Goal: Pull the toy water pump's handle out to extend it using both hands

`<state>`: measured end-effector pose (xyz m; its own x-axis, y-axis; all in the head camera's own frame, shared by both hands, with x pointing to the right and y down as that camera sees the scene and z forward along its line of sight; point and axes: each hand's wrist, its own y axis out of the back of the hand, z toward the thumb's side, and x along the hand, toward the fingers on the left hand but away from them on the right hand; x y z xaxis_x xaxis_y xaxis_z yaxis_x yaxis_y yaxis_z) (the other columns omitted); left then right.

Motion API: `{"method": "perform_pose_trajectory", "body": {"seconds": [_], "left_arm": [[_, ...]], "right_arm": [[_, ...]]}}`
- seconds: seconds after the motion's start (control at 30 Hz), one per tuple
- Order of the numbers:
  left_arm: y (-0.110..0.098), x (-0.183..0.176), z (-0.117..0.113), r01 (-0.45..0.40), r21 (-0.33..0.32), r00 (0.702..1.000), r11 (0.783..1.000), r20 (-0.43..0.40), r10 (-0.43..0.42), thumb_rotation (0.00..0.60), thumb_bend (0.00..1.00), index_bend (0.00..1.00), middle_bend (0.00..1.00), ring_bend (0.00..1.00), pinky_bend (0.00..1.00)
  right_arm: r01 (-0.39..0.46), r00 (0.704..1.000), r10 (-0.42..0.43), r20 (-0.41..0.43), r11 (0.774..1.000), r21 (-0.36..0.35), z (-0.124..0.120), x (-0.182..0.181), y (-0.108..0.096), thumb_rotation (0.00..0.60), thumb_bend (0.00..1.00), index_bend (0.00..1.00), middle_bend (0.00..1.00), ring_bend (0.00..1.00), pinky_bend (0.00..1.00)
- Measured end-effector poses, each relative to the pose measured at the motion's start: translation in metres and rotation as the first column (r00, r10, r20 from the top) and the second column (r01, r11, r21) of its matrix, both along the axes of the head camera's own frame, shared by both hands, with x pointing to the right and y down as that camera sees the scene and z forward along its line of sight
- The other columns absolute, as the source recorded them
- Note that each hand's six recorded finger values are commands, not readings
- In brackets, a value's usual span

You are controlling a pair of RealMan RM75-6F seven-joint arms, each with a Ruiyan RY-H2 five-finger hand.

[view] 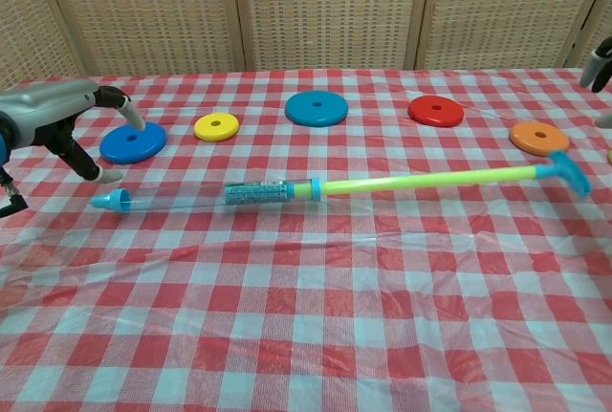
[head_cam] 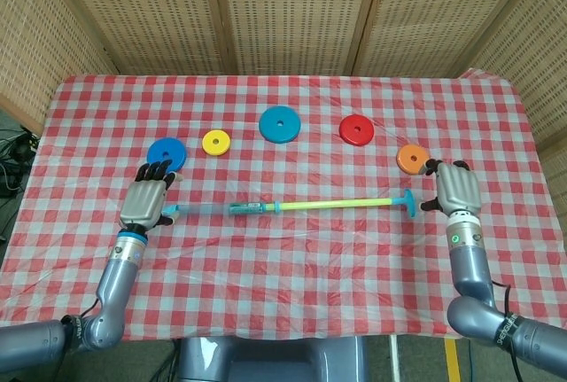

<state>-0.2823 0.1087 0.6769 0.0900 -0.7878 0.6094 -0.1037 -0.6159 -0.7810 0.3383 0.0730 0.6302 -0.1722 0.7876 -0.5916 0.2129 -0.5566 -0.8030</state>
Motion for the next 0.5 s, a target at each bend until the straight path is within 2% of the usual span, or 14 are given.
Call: {"method": "perform_pose_trajectory", "body": {"seconds": [0.07,0.2,0.33,0.4,0.5], "left_arm": [[0.002,0.001,-0.001,-0.007,-0.005,1.000,1.000,-0.002,0.007,0.600,0.24,0.20,0.00,0.00,0.00],[0.005,0.003,-0.003,-0.020,-0.012,1.000,1.000,-0.014,0.020,0.600,0.24,0.18,0.00,0.00,0.00],[0.007,0.002,-0.009,-0.024,-0.002,0.999,1.000,-0.031,0.024,0.600,0.24,0.16,0.00,0.00,0.00],[0.008,0.001,-0.014,-0.028,0.014,0.999,1.000,-0.043,0.029,0.600,0.23,0.13,0.00,0.00,0.00],[0.009,-0.004,-0.024,-0.044,0.051,0.997,0.998,-0.068,0.047,0.600,0.16,0.06,0.00,0.00,0.00]], "right_arm": [[-0.006,1.000,0.005,-0.010,0.999,-0.037,0.003,0.003,0.003,0.600,0.27,0.23,0.10,0.09,0.03],[-0.001,1.000,0.000,-0.010,0.998,-0.064,0.004,0.003,0.005,0.600,0.26,0.21,0.06,0.03,0.01],[0.007,1.000,-0.006,0.009,0.999,-0.047,0.002,0.001,0.005,0.600,0.25,0.20,0.01,0.00,0.00],[0.022,0.999,-0.022,0.024,0.999,-0.029,-0.001,0.000,0.005,0.600,0.24,0.19,0.00,0.00,0.00],[0.066,0.997,-0.066,0.048,0.998,0.010,-0.006,-0.002,0.006,0.600,0.19,0.16,0.00,0.00,0.00]]}}
